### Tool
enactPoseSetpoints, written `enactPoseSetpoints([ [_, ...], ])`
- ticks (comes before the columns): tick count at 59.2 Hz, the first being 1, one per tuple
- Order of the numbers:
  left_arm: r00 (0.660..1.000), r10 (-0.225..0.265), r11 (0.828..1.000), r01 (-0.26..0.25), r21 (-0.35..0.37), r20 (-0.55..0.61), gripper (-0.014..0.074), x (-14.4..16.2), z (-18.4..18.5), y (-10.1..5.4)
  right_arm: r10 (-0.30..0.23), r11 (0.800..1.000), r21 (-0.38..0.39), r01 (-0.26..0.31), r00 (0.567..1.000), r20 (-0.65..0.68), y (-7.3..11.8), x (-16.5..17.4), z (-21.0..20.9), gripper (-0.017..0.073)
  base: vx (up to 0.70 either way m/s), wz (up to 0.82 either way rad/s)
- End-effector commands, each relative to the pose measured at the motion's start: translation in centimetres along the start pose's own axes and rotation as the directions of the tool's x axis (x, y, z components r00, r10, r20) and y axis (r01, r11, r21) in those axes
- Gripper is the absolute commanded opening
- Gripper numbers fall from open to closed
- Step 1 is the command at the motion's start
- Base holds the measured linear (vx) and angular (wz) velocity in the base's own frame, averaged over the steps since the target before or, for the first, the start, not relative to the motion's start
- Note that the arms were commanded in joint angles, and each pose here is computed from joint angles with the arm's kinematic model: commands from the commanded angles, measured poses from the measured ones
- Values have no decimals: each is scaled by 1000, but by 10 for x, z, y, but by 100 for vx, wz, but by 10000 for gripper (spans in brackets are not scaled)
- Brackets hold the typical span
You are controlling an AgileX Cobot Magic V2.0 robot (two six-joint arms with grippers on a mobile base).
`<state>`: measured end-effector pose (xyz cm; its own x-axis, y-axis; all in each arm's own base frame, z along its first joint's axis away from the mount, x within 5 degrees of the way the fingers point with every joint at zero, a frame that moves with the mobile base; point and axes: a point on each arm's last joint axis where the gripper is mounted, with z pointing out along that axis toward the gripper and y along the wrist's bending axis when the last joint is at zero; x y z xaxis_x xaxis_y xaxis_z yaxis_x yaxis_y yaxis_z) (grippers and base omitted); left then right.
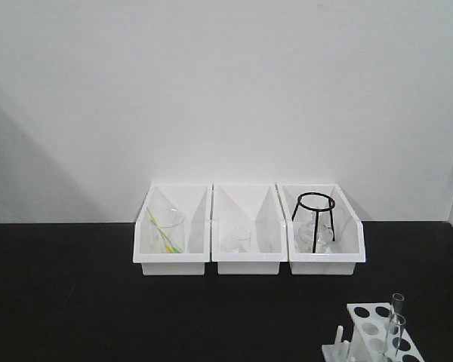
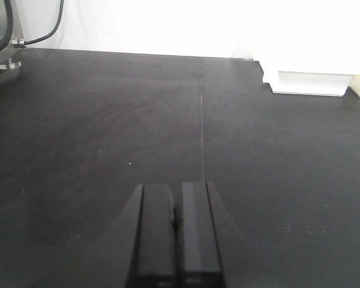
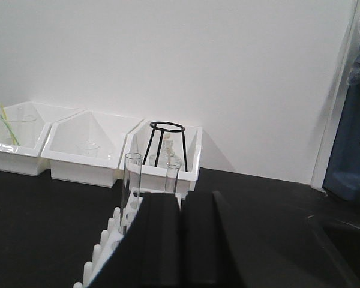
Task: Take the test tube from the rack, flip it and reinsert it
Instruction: 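Open the right gripper and raise it away from the rack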
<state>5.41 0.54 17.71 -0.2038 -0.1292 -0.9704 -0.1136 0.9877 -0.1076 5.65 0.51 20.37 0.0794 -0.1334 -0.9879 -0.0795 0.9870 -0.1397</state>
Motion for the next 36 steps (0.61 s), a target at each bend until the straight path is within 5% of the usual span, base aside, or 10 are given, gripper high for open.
enactPoseSetpoints([
  [1, 995, -4, 1000, 2, 23, 95, -6, -8, -1, -2, -11, 1000, 1, 10, 997, 78, 0, -6, -1, -12, 0, 0],
  [36, 995, -4, 1000, 2, 23, 95, -6, -8, -1, -2, -11, 1000, 1, 11, 997, 78, 0, -6, -1, -12, 0, 0],
])
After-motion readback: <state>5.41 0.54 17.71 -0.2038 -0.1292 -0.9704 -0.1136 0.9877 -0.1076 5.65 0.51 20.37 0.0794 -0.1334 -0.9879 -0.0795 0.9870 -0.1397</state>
